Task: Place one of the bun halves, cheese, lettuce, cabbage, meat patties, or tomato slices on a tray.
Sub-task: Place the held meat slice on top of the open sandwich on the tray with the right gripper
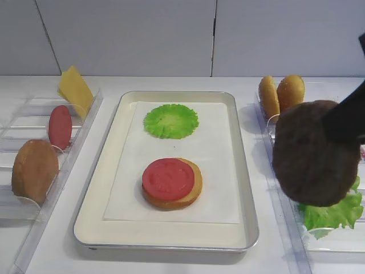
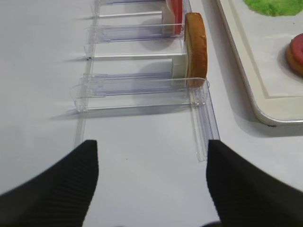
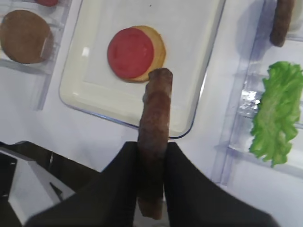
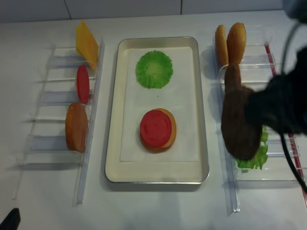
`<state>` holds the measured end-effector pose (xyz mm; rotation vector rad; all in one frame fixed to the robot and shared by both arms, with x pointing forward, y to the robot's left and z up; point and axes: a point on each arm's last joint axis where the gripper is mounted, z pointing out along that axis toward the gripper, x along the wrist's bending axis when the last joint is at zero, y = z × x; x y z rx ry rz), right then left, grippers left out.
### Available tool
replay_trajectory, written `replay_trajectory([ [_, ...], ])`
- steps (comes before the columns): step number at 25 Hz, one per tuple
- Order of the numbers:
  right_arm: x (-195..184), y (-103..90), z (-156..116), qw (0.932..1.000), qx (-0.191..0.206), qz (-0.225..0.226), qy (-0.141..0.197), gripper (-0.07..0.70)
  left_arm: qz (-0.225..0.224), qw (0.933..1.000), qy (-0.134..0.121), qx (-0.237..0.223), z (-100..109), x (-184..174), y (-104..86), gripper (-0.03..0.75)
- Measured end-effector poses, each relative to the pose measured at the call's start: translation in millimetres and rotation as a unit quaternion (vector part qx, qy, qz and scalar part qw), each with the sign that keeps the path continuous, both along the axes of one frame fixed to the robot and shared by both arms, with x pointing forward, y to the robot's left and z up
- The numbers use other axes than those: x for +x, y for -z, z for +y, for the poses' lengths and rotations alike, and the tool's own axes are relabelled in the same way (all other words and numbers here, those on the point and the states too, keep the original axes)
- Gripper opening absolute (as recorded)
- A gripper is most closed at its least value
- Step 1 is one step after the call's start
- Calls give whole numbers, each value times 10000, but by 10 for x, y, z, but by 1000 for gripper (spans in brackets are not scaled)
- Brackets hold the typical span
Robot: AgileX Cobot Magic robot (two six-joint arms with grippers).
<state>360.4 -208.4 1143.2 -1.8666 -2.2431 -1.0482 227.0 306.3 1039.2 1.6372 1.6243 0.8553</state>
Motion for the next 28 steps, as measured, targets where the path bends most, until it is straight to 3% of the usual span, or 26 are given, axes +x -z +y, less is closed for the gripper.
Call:
replay_trajectory([
  [7, -161, 328, 116, 9917, 1263, 125, -204, 138, 0, 10000, 0, 0, 0, 0, 0, 485],
  [11, -70, 558, 209, 9813, 1884, -266, -290, 138, 0, 10000, 0, 0, 0, 0, 0, 485],
  [14, 75, 613, 303, 9742, 2186, -447, -339, 138, 0, 10000, 0, 0, 0, 0, 0, 485],
  [22, 684, 1047, 636, 9657, 2506, 302, -614, 138, 0, 10000, 0, 0, 0, 0, 0, 485],
  [28, 1248, 1077, 493, 9487, 2967, 633, -896, 138, 0, 10000, 0, 0, 0, 0, 0, 485],
])
